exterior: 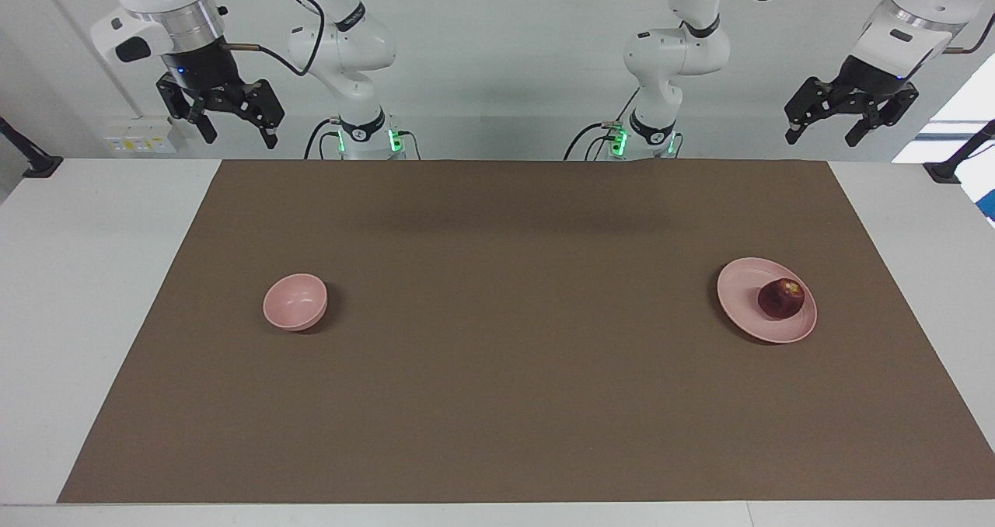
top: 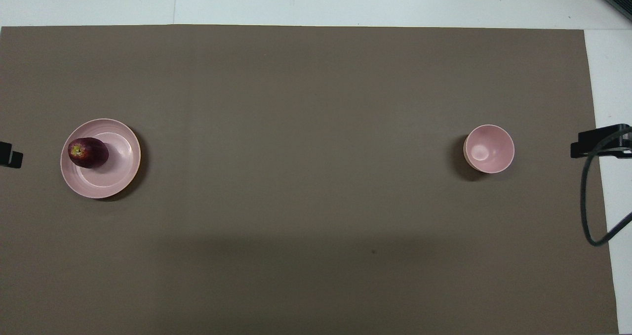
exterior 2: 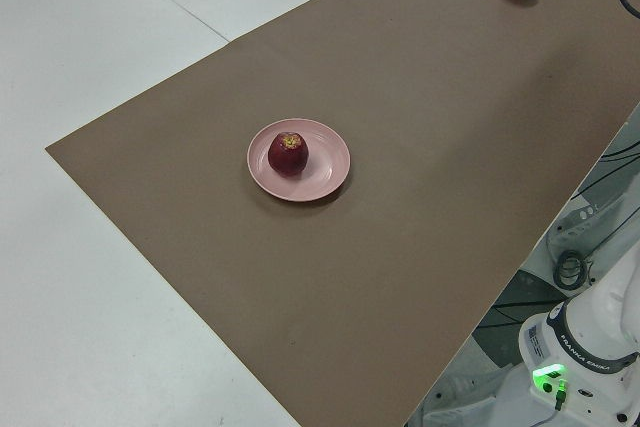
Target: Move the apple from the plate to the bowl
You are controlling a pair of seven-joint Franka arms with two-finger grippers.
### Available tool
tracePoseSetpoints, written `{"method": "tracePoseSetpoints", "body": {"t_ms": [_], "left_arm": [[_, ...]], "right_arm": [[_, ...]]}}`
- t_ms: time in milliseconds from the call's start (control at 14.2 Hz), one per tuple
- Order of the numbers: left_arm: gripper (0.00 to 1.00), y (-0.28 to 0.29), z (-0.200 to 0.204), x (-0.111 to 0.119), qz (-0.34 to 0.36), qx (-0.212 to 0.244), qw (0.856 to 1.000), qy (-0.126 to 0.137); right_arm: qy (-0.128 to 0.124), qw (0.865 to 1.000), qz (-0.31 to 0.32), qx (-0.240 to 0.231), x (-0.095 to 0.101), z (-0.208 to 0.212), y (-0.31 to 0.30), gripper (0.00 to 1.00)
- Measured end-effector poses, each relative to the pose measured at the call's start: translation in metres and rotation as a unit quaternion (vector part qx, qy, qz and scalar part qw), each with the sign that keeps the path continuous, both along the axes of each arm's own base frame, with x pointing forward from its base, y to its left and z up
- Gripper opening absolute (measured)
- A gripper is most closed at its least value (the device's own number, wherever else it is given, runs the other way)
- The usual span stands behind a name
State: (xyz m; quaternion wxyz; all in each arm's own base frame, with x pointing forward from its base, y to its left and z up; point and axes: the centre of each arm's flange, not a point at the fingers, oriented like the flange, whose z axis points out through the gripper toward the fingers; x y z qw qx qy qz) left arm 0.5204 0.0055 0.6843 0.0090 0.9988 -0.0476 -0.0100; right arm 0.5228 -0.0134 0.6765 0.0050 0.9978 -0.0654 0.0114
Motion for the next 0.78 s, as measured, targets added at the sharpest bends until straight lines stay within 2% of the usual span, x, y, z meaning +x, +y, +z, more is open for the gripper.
{"method": "tracePoseSetpoints", "body": {"t_ms": [776], "left_arm": [[1.00, -0.0067, -0.0019, -0.0016, -0.006, 0.000, 1.000, 0.002]], "right_arm": [[0.000, 1.000, 0.000, 0.000, 0.0000, 0.0000, 0.0000, 1.00]]}}
